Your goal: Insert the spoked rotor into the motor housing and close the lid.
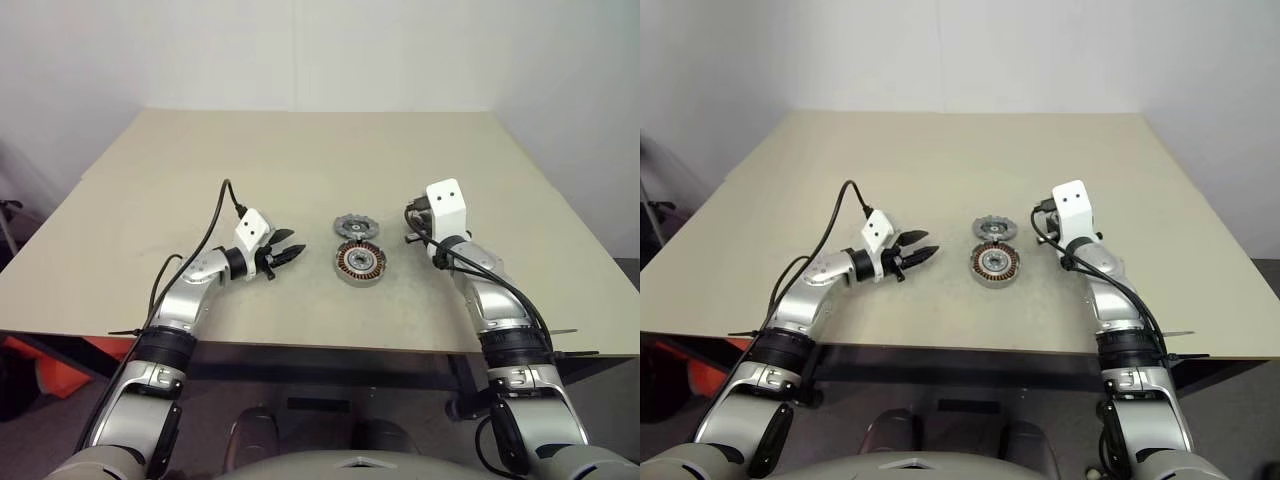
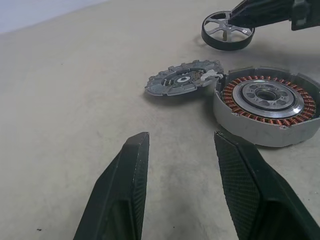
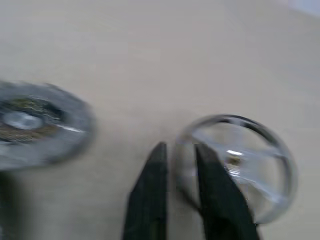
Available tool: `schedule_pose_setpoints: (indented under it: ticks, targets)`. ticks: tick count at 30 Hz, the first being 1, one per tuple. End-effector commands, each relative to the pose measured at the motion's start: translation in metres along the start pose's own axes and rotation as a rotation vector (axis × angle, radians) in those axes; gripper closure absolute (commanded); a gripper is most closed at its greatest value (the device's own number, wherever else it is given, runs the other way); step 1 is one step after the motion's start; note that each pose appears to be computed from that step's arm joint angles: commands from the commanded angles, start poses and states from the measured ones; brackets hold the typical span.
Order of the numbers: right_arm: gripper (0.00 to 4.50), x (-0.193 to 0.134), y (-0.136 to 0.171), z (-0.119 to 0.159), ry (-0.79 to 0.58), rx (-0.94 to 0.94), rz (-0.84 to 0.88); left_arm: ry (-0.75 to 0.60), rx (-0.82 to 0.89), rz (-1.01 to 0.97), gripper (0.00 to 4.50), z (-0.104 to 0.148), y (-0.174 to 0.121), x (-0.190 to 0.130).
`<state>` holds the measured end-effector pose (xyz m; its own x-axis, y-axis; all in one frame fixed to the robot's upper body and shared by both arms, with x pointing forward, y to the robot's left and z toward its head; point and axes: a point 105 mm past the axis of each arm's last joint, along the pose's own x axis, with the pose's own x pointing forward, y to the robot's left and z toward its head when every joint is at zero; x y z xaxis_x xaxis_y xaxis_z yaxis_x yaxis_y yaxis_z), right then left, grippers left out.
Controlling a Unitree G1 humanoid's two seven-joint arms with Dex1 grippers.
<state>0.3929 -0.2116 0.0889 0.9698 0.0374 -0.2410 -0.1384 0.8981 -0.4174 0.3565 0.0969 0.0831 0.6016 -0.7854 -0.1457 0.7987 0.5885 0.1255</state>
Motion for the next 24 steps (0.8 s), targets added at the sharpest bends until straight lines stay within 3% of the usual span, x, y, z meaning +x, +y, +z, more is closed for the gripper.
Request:
schedule_pose_setpoints:
  ticks: [1,10,18,24]
  targets:
    - [2.56,0.003,-0.014,0.018,-0.061,-0.122,-0.067,-0.033,0.045,-0.003,2.31,0.012,0.002,0.002]
    - [2.56,0.007,-0.025,0.001,0.006,-0.031,-0.098,-0.027,0.048,-0.004,2.31,0.01,0.0,0.002]
    - [2.56,0.0,-0.046,-0.013,0.092,0.501,-0.215,-0.017,0.051,-0.007,2.31,0.008,-0.002,0.0]
    - [2.56,0.001,-0.04,-0.015,0.123,0.732,-0.19,-0.011,0.058,-0.013,2.31,0.007,-0.003,0.0]
